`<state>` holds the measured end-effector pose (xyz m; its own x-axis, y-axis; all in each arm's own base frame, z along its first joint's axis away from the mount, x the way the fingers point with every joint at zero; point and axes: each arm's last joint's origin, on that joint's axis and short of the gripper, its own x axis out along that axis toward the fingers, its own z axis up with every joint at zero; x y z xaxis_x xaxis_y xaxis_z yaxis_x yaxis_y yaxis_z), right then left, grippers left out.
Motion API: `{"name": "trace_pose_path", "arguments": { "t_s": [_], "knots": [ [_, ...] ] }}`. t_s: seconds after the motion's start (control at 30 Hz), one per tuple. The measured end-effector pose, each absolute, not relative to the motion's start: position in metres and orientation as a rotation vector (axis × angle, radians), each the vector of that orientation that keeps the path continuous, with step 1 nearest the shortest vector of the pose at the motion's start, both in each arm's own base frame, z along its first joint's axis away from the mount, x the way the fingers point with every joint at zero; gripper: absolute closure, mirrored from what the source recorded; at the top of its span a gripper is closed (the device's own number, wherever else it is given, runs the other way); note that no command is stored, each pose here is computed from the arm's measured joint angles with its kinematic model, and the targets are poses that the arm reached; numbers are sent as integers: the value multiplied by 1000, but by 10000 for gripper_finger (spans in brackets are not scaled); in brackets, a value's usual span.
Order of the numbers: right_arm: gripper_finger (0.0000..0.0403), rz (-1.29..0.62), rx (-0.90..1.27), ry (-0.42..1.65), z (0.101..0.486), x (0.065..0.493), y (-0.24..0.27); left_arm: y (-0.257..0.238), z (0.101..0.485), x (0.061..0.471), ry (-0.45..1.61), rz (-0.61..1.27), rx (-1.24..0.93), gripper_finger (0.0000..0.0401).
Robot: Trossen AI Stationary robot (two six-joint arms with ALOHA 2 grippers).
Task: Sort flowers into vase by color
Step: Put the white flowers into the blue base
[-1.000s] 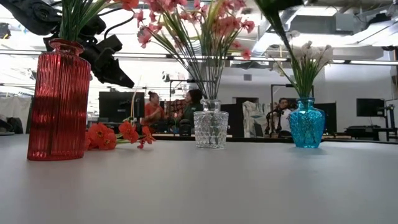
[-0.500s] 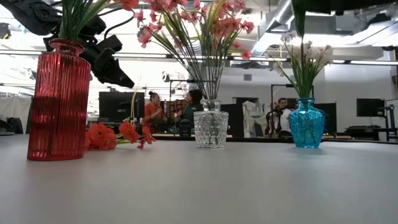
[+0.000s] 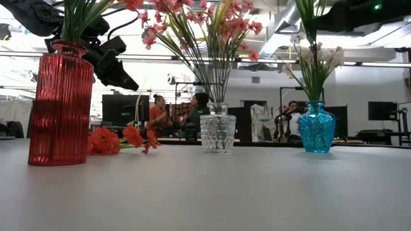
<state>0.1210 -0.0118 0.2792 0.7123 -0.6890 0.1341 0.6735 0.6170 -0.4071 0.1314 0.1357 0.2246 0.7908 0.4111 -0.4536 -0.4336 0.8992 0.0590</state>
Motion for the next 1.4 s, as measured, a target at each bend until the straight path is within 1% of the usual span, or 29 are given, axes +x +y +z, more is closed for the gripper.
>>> {"name": "trace_pose_path", "arguments": {
  "t_s": [0.2, 0.37, 0.57, 0.93, 1.17, 1.4],
  "knots": [
    [360, -826, -423, 67, 275, 121, -19, 136, 225, 131, 477, 455, -49, 282],
    [359, -776, -416, 44, 275, 122, -23, 136, 225, 131, 477, 455, -48, 282],
    [359, -811, -389, 46, 274, 123, -30, 136, 225, 131, 477, 455, -48, 282],
    [359, -815, -318, 101, 263, 138, -36, 136, 225, 131, 480, 452, -37, 282],
    [355, -846, -286, 107, 261, 140, -35, 136, 225, 131, 481, 451, -34, 282],
    [347, -919, -279, 116, 262, 138, -36, 136, 225, 131, 481, 450, -34, 282]
  ]
}}
